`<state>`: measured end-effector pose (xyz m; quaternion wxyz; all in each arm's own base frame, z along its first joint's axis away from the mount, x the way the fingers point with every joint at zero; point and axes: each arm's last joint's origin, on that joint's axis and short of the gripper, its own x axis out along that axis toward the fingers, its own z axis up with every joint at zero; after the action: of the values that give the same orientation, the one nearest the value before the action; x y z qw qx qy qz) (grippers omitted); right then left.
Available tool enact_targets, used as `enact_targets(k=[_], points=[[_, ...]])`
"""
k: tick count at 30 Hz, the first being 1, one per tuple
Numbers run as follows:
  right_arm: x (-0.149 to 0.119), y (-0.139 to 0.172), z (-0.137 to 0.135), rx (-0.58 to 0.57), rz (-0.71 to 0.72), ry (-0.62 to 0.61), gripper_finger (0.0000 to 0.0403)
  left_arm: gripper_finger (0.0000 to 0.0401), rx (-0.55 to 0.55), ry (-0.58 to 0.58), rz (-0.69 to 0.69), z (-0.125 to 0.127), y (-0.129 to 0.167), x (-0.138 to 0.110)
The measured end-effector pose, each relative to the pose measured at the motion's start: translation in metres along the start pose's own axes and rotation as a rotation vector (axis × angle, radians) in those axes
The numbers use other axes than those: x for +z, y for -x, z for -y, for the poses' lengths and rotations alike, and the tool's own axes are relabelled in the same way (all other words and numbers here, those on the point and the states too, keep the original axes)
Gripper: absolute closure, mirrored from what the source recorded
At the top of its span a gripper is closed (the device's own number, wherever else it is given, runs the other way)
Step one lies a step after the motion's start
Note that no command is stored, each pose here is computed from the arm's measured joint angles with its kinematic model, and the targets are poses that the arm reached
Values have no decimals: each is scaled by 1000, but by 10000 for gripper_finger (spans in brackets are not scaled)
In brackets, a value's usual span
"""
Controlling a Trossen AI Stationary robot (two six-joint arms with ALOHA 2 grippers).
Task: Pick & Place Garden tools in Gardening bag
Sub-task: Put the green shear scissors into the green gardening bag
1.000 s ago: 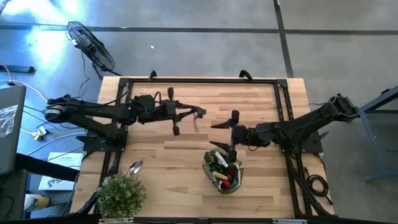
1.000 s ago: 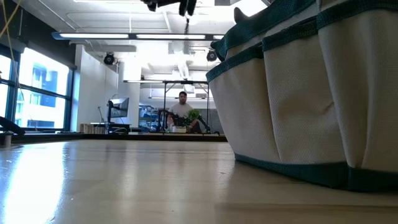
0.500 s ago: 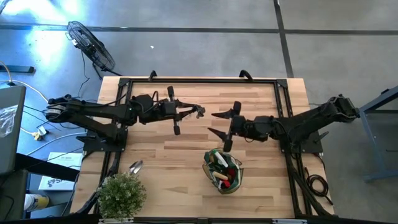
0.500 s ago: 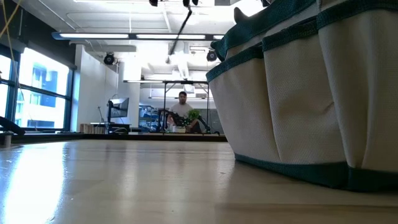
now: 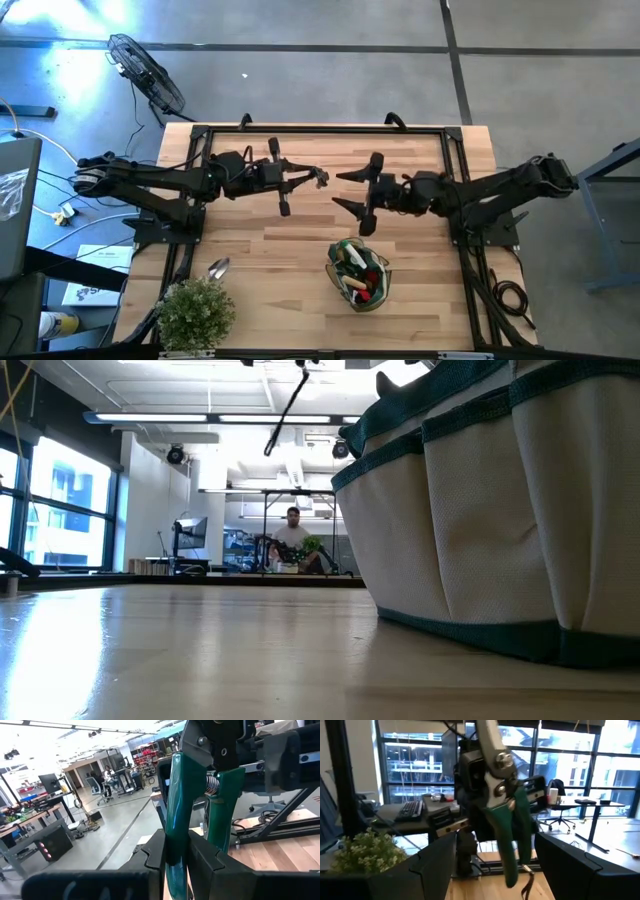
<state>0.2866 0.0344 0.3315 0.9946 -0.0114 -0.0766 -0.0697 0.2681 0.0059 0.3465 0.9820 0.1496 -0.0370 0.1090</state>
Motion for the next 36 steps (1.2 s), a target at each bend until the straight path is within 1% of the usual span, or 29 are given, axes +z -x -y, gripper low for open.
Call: enact_targets(k=[4, 9, 14, 18, 31, 36], points=[[1, -1, 3, -6, 13, 18, 141, 359, 7, 0, -1, 1, -3, -2], [-4, -8, -2, 75, 58, 97, 141, 359, 20, -30, -14, 4, -9, -8], [-15, -17, -4, 27, 66, 123, 141, 359, 27, -32, -11, 4, -11, -9], [-24, -23, -6, 20, 59, 155, 141, 359, 26, -30, -5, 4, -11, -8], [-25, -25, -4, -7, 81, 164, 141, 359, 23, -50, -13, 5, -13, -11], [-25, -26, -1, -14, 81, 161, 151, 359, 22, -50, -16, 5, -13, -11]])
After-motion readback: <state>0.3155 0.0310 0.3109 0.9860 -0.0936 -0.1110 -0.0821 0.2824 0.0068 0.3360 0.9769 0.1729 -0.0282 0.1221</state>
